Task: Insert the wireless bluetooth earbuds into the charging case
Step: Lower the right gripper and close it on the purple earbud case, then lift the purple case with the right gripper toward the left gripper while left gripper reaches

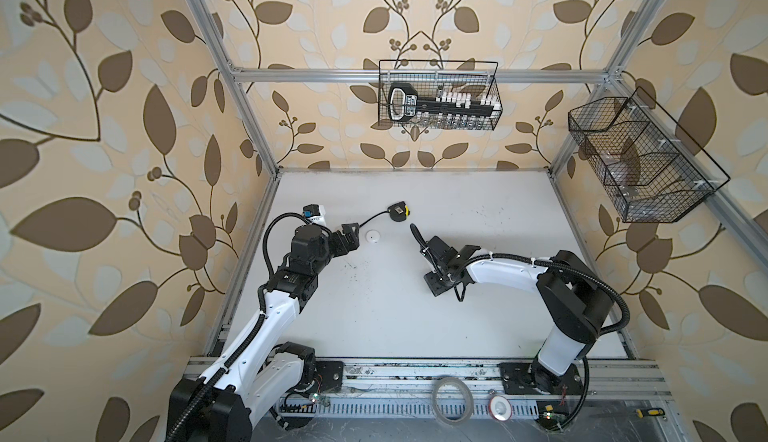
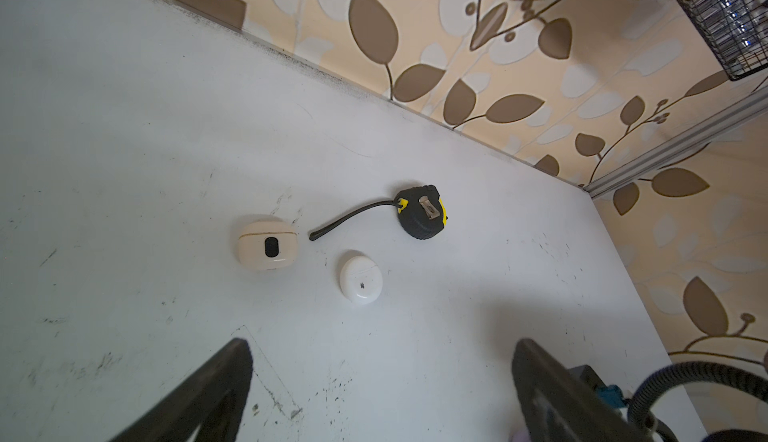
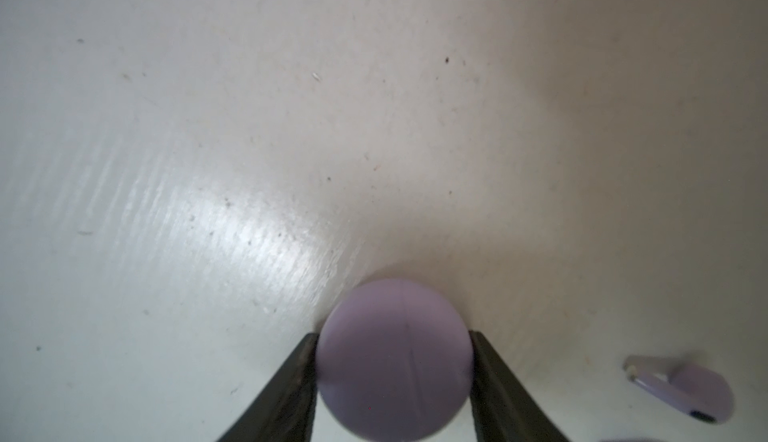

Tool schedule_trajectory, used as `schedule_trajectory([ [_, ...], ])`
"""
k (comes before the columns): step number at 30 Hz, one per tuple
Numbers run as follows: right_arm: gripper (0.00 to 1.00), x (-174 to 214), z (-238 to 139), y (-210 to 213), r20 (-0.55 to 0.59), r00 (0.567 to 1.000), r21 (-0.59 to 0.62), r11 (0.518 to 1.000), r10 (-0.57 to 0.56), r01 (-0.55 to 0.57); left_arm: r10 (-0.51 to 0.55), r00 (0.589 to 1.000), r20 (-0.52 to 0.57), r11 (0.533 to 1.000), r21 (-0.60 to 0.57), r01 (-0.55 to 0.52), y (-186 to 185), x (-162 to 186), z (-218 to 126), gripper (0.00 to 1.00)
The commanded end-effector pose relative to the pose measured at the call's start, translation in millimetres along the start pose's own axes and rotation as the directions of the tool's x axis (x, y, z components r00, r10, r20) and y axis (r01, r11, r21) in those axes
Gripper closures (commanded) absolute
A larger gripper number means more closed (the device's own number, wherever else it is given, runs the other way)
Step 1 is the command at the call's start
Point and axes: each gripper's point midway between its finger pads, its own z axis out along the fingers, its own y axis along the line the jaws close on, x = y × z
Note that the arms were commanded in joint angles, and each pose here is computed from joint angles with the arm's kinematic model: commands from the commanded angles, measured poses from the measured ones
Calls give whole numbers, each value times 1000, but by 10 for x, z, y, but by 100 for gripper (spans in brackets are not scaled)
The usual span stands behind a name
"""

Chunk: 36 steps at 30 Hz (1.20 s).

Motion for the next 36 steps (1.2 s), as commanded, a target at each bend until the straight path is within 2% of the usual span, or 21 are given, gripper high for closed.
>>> schedule_trajectory([
  [1,47,109,38,41,-37,999,-9,1000,-22,22,9,1000,19,1000,21,-9,-31,-53,-35,1],
  [6,56,113,56,30,-39,999,2,1000,-25,25,13,1000,10,998,57,-14,-98,-46,-40,1],
  [11,59,26,-66,56,19,999,15,999,-49,49,34,999,-17,981,192,-30,-349,-23,-99,2],
  [15,60,-103,-296,96,113,990,29,997,-81,78,48,998,-39,945,325,-32,-608,-14,-232,5],
  [19,66,-303,-784,71,275,955,73,993,-110,93,50,996,-70,883,469,-11,-896,-10,-461,8],
  [21,66,-391,-1091,103,382,915,80,991,-131,108,56,995,-87,844,536,-1,-1026,4,-590,8],
  [24,72,-517,-1581,196,539,820,127,981,-192,146,71,991,-111,786,618,12,-1192,24,-781,10],
  [27,80,-530,-2053,458,673,668,198,947,-318,251,86,989,-119,725,689,20,-1332,26,-965,11],
  [29,80,-493,-2343,581,742,556,248,924,-375,293,102,988,-114,672,741,16,-1439,45,-1092,12],
  [32,76,-496,-2689,666,807,437,274,908,-397,319,138,985,-109,636,772,-4,-1540,127,-1197,12],
  [36,80,-539,-2846,632,820,359,347,885,-447,311,159,982,-99,597,802,-16,-1627,177,-1306,12],
])
